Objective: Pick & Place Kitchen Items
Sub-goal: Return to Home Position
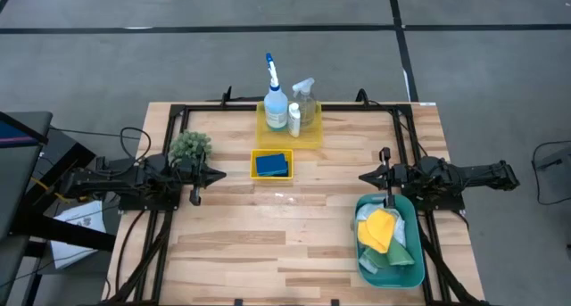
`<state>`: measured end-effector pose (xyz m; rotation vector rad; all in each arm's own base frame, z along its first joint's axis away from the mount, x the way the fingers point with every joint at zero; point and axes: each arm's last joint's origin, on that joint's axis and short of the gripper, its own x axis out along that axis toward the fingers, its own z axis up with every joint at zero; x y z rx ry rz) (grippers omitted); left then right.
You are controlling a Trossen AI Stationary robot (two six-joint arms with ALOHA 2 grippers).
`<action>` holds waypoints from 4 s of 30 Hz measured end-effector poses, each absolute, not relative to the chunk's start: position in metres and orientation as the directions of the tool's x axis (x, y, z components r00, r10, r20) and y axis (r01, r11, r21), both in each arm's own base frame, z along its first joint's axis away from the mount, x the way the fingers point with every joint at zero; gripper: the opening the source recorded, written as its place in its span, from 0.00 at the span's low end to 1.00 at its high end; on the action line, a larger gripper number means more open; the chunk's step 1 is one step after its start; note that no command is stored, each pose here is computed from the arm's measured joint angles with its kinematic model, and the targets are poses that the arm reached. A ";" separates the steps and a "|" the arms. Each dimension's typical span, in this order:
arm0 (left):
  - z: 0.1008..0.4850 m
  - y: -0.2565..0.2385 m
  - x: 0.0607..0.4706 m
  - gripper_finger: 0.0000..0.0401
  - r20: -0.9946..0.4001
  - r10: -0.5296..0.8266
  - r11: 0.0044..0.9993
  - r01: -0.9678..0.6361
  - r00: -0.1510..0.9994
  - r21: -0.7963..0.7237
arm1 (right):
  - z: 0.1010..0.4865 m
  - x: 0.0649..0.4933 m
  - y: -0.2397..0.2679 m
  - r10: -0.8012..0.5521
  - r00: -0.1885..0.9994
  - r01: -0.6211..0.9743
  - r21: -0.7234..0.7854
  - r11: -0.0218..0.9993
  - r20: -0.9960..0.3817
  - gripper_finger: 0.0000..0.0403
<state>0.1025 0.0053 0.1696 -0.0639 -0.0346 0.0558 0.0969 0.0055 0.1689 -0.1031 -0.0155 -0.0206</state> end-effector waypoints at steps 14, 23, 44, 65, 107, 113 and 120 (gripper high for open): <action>0.169 0.005 0.103 0.00 0.031 0.057 0.996 -0.055 0.998 -0.065 | 0.169 0.097 0.005 -0.020 1.000 0.022 -0.103 0.994 0.017 0.00; 0.168 0.005 0.103 0.00 0.019 0.057 0.996 -0.055 0.998 -0.065 | 0.169 0.097 0.005 -0.020 1.000 0.021 -0.103 0.994 0.017 0.00; 0.172 0.005 0.101 0.00 0.061 0.057 0.996 -0.053 0.996 -0.065 | 0.169 0.097 0.006 -0.020 1.000 0.021 -0.102 0.995 0.017 0.00; 0.172 0.005 0.101 0.00 0.061 0.057 0.996 -0.053 0.996 -0.065 | 0.169 0.097 0.005 -0.020 1.000 0.021 -0.103 0.994 0.017 0.00; 0.172 0.005 0.101 0.00 0.062 0.057 0.996 -0.053 0.996 -0.065 | 0.169 0.097 0.005 -0.020 1.000 0.021 -0.103 0.994 0.017 0.00; 0.172 0.005 0.101 0.00 0.061 0.057 0.996 -0.053 0.996 -0.065 | 0.169 0.097 0.005 -0.020 1.000 0.021 -0.103 0.994 0.017 0.00; 0.172 0.005 0.101 0.00 0.062 0.057 0.996 -0.053 0.996 -0.065 | 0.169 0.097 0.005 -0.020 1.000 0.021 -0.103 0.994 0.017 0.00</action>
